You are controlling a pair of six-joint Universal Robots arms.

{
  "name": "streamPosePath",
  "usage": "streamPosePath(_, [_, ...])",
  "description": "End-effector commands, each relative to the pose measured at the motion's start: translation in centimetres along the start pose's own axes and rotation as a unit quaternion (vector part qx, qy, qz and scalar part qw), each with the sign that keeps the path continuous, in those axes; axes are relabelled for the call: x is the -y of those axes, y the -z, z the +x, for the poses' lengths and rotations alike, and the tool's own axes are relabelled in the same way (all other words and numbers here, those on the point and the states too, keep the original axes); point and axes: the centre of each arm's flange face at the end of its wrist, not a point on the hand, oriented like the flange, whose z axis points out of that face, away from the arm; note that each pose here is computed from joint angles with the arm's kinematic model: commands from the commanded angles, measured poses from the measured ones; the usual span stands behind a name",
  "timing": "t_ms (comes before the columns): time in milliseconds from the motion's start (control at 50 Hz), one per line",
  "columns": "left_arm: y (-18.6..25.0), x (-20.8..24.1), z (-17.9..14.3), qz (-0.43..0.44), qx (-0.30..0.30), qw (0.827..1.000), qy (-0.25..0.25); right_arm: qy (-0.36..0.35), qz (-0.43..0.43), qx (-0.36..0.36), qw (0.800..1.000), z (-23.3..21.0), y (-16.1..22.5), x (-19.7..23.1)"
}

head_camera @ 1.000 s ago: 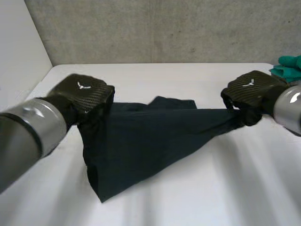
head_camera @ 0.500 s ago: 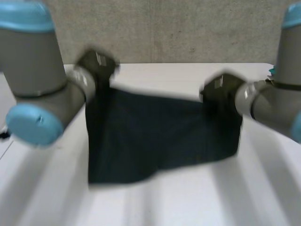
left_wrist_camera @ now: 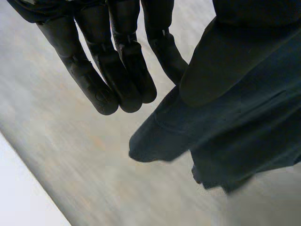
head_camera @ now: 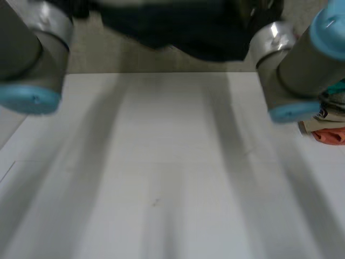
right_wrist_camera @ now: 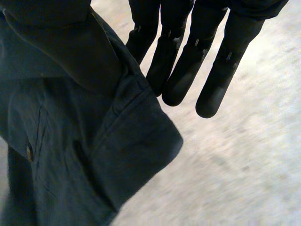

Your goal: Fold the laundry.

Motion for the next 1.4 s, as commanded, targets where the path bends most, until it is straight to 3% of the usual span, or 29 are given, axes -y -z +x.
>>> streamPosePath(20, [4.1,-9.7,5.7,-0.137,-0.083,0.987,-0.008,0.005,-0.12,0.117,0.986,-5.3,5.0,-9.4])
streamPosePath(160, [9.7,-16.5,10.4,-0.263,-0.166,0.95,-0.022,0.066,-0.261,0.212,0.939,-7.9,12.1,-16.9])
streamPosePath(220, [10.7,-16.5,11.2,-0.278,-0.188,0.942,-0.022,0.078,-0.305,0.238,0.919,-8.0,14.0,-17.3])
streamPosePath(300, [10.8,-16.0,11.7,-0.27,-0.207,0.94,-0.019,0.067,-0.34,0.238,0.907,-7.5,14.7,-16.7])
streamPosePath(520, [10.2,-15.8,8.9,-0.285,-0.187,0.939,-0.038,0.051,-0.376,0.189,0.905,-6.4,14.6,-16.0])
streamPosePath(740, [15.8,-12.8,8.4,-0.329,-0.254,0.909,-0.024,0.049,-0.379,0.187,0.905,-7.1,14.7,-16.1])
streamPosePath(1000, [16.9,-15.5,9.4,-0.404,-0.271,0.874,-0.011,0.052,-0.377,0.189,0.905,-7.5,14.8,-15.9])
streamPosePath(1100, [15.3,-16.8,9.2,-0.407,-0.252,0.878,-0.014,0.053,-0.376,0.19,0.905,-7.6,14.8,-15.9])
streamPosePath(1260, [11.1,-18.4,8.8,-0.365,-0.192,0.91,-0.036,0.053,-0.376,0.191,0.905,-7.6,14.9,-15.7])
streamPosePath(1400, [9.3,-19.4,10.6,-0.316,-0.208,0.923,-0.065,0.053,-0.377,0.19,0.905,-7.5,14.8,-15.9])
